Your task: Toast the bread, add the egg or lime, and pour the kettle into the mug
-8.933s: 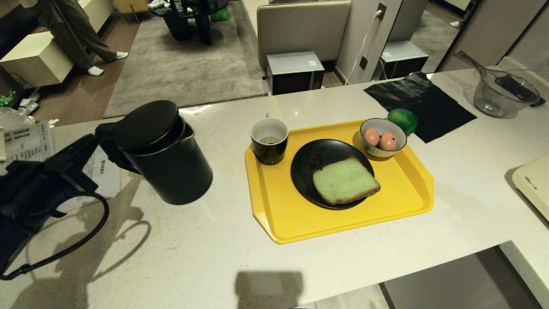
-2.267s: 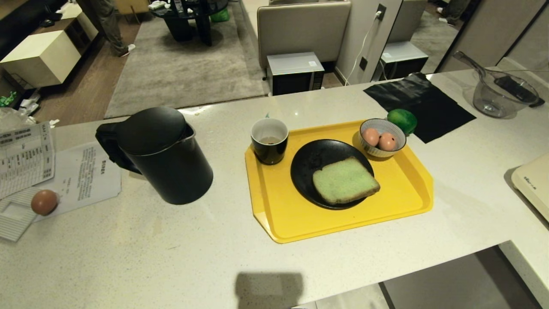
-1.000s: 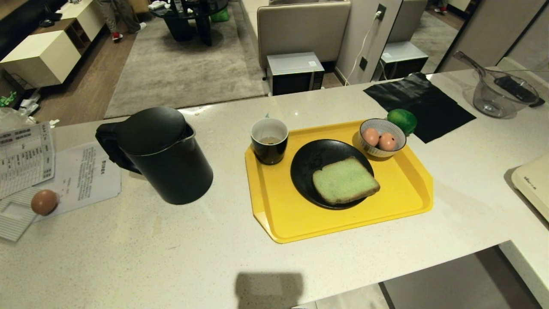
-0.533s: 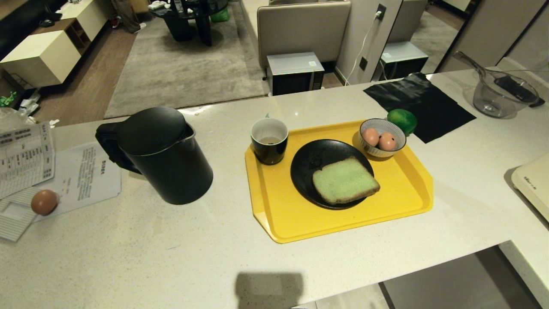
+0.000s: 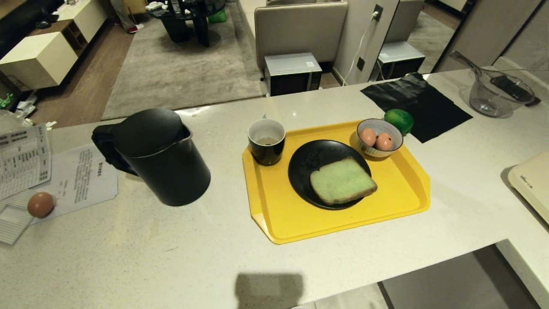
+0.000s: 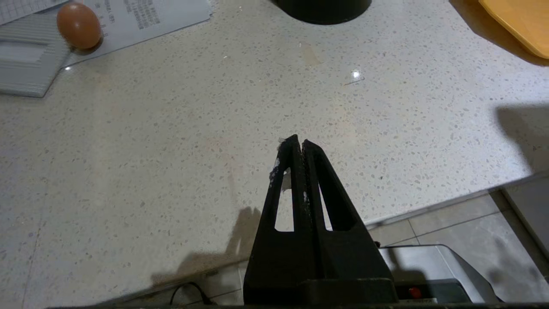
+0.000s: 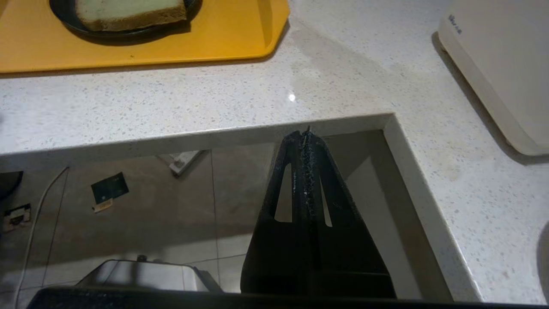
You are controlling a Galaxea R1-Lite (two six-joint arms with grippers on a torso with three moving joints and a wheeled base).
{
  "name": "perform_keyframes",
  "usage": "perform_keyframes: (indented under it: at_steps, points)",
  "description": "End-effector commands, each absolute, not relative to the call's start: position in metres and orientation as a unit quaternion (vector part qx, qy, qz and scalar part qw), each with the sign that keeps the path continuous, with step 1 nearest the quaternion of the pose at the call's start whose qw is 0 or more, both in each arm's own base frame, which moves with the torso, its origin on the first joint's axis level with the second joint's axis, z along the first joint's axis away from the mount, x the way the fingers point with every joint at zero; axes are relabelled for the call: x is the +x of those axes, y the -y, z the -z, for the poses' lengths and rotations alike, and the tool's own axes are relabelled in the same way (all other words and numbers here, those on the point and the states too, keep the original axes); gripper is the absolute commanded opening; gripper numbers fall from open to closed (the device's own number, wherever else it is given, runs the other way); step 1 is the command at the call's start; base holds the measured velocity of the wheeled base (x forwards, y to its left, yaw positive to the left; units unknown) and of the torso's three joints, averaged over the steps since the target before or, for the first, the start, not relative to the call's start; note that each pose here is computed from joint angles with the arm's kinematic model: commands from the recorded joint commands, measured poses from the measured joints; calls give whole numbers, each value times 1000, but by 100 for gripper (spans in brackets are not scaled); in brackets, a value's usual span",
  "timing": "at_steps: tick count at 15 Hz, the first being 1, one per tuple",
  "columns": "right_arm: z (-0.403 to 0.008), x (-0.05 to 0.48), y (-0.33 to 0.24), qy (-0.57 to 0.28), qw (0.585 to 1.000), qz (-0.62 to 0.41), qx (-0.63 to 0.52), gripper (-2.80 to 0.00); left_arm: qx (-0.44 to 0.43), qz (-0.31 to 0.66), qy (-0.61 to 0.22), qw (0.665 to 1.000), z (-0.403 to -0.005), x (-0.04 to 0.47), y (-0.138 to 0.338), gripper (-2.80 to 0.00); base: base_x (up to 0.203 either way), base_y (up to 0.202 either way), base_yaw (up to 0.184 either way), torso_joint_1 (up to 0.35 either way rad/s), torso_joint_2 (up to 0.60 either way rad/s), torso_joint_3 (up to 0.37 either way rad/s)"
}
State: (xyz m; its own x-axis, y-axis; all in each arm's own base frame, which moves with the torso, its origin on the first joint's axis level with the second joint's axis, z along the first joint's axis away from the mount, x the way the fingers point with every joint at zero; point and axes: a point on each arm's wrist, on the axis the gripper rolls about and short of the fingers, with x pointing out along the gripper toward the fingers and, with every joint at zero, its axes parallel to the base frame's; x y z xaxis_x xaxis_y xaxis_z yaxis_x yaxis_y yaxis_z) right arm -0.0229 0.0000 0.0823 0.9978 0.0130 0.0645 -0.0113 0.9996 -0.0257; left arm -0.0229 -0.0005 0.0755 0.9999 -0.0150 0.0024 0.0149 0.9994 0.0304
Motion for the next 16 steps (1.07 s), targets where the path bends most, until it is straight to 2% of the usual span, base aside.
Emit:
perform_keyframes:
  at_steps: [1,13,16]
  points:
    - [-75,-21,0,19,1000,-7,-14,-280,15,8,2,1000,-76,-23,1,-280,0,0,0,0,0,0]
    - [-75,-21,0,19,1000,-5,-11,-280,15,8,2,1000,-76,-23,1,-280,0,0,0,0,0,0]
    - [-75,-21,0,19,1000,-3,-11,-280,15,8,2,1000,-76,-23,1,-280,-3,-5,126,6,2,1]
